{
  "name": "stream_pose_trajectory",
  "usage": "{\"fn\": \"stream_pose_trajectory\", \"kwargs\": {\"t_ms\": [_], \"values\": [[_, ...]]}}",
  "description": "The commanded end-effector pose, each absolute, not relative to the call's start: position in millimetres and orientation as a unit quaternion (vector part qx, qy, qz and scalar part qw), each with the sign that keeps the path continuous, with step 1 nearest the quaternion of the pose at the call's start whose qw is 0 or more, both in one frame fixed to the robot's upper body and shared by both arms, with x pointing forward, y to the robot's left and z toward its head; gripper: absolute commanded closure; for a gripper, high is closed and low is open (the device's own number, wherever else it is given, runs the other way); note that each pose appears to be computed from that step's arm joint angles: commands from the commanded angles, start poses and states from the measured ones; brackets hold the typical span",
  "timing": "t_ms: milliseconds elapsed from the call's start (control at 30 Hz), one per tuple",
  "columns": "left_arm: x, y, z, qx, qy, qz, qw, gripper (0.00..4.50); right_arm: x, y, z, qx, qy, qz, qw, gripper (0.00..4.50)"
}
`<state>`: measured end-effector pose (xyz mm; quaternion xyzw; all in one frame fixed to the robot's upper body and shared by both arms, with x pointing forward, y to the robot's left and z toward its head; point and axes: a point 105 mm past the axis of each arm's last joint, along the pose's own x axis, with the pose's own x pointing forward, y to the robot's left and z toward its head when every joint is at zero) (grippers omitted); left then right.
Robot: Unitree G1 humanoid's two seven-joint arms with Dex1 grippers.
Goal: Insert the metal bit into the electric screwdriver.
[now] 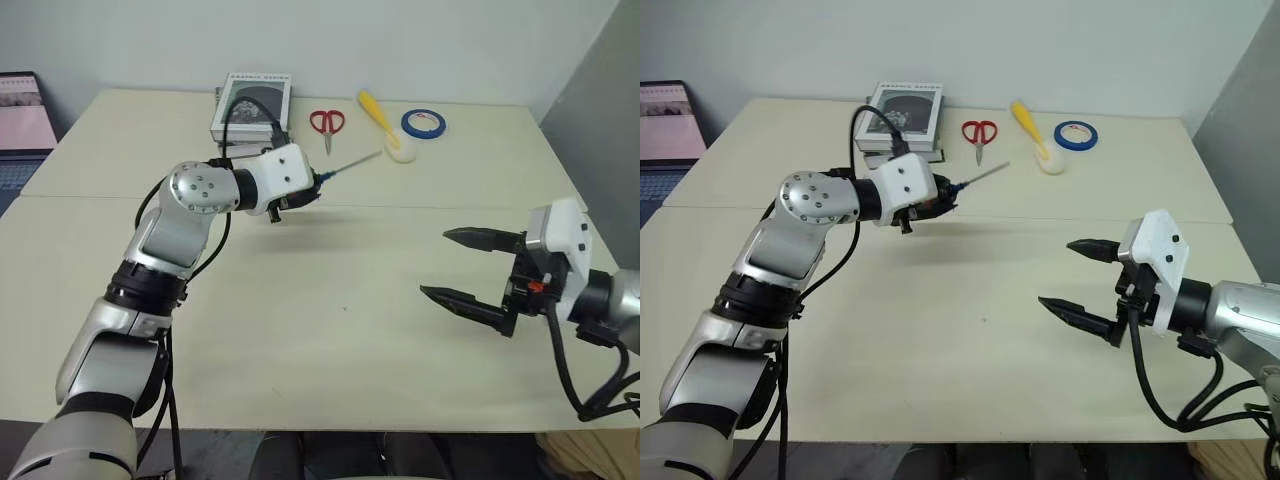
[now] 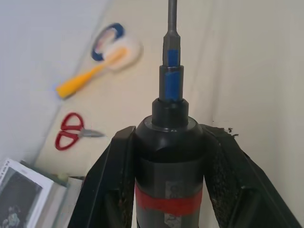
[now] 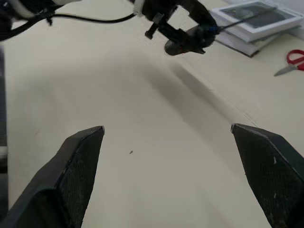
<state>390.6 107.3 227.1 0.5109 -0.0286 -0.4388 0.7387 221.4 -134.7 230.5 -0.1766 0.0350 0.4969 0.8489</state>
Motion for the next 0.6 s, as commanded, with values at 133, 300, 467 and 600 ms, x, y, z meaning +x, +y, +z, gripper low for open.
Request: {"fn": "stream_pose_trajectory", "kwargs": {"t_ms": [133,300,467,600], "values": [[384,99,217,0.592,-0.004,-0.509,0.625,2.87,215,-139,243,-0.213,0.015,0.502,0.838,0.0],[375,76,169,0.593,0.045,-0.586,0.55,2.87,218,-140,238,-0.243,0.024,0.504,0.829,0.0],[371,56,161,0.575,0.047,-0.608,0.545,2.87,219,-137,235,-0.242,0.025,0.509,0.825,0.0],[368,49,148,0.577,0.061,-0.614,0.536,2.87,220,-136,232,-0.239,0.032,0.512,0.825,0.0]]}}
